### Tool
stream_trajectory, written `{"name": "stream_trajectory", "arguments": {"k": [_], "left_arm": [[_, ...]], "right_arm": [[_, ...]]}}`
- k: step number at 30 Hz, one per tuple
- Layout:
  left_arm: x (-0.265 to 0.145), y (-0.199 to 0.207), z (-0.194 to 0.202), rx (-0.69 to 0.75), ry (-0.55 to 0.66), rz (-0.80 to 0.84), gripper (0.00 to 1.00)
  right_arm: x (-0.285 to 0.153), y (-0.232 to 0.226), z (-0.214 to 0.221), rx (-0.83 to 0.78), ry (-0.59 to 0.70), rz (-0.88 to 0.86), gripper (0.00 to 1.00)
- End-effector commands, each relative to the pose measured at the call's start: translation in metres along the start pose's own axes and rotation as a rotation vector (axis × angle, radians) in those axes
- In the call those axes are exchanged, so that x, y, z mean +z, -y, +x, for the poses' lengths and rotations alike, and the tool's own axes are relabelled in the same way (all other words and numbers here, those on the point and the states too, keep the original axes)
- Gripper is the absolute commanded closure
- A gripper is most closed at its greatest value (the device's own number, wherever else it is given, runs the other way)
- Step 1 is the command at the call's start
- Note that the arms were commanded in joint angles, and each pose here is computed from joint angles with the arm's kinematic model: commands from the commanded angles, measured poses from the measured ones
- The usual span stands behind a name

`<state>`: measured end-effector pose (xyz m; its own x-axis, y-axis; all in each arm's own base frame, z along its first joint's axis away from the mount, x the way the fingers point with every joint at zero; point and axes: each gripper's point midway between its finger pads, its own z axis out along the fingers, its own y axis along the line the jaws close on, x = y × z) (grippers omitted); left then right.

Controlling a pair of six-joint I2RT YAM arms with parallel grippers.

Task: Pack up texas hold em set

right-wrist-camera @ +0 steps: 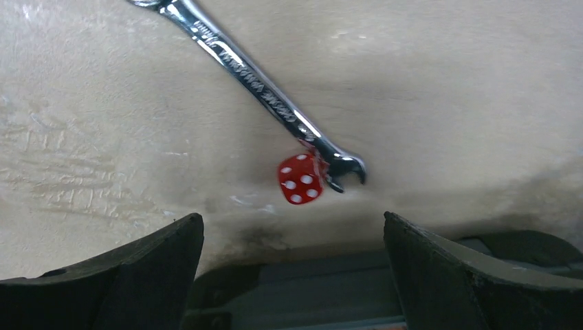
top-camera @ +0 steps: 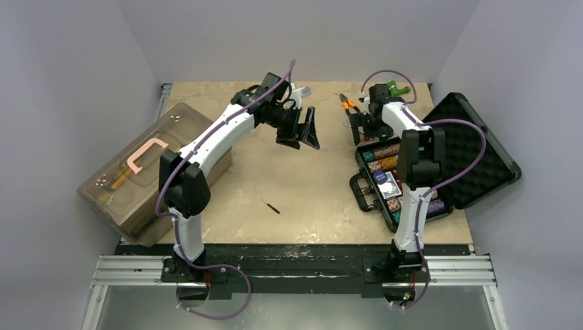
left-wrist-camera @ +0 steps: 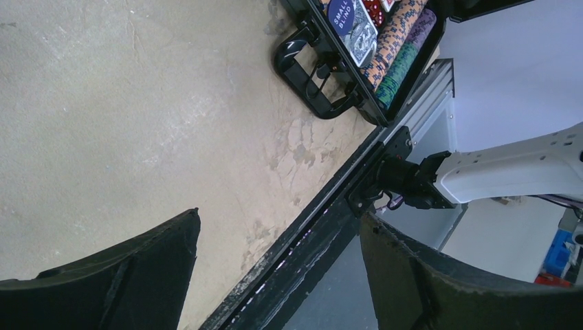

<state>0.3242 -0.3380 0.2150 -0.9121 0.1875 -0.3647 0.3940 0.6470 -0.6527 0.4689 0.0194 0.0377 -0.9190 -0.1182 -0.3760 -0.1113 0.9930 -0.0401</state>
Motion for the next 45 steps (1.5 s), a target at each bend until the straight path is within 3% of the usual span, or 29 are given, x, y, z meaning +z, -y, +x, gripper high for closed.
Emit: {"name": "stream_trajectory", "arguments": {"k": [1,5,10,13,19,24,26,29,31,35,40,45], "left_arm": [[-0.011,0.013,-0.01,0.02,0.042,0.046,0.17],[-0.012,0.012,-0.011,0.012,0.042,0.051,0.17],[-0.014,0.012,-0.012,0.013,0.047,0.055,0.16],[-0.014,0.01,-0.012,0.008,0.047,0.052,0.16],[-0.016,0.011,-0.013,0.01,0.052,0.054,0.16],[-0.017,0.012,-0.013,0.011,0.052,0.057,0.16],[-0.017,0.013,-0.014,0.01,0.054,0.058,0.16],[-0.018,0.013,-0.014,0.011,0.055,0.06,0.16],[-0.018,0.013,-0.014,0.008,0.054,0.063,0.16],[-0.02,0.008,-0.016,0.024,0.066,0.033,0.15],[-0.012,-0.013,-0.015,0.035,0.052,-0.046,0.15],[-0.003,-0.025,-0.014,0.049,0.037,-0.08,0.14]], "right_arm": [[-0.005,-0.008,0.014,-0.072,-0.082,0.031,0.05],[0.005,-0.016,0.025,-0.046,-0.114,0.021,0.31],[0.015,-0.044,0.029,-0.021,-0.122,-0.084,0.55],[0.014,-0.068,0.026,-0.035,-0.113,-0.136,0.64],[-0.001,-0.112,0.011,-0.037,-0.055,-0.231,0.67],[-0.018,-0.126,-0.006,-0.017,0.009,-0.3,0.59],[-0.025,-0.127,-0.013,-0.012,0.037,-0.306,0.48],[-0.028,-0.096,-0.026,0.056,0.09,-0.133,0.25],[-0.032,-0.072,-0.033,0.114,0.124,-0.047,0.22],[-0.047,-0.056,-0.045,0.182,0.195,-0.038,0.21],[-0.061,-0.039,-0.056,0.217,0.269,0.044,0.04],[-0.059,-0.033,-0.079,0.352,0.458,0.036,0.01]]}}
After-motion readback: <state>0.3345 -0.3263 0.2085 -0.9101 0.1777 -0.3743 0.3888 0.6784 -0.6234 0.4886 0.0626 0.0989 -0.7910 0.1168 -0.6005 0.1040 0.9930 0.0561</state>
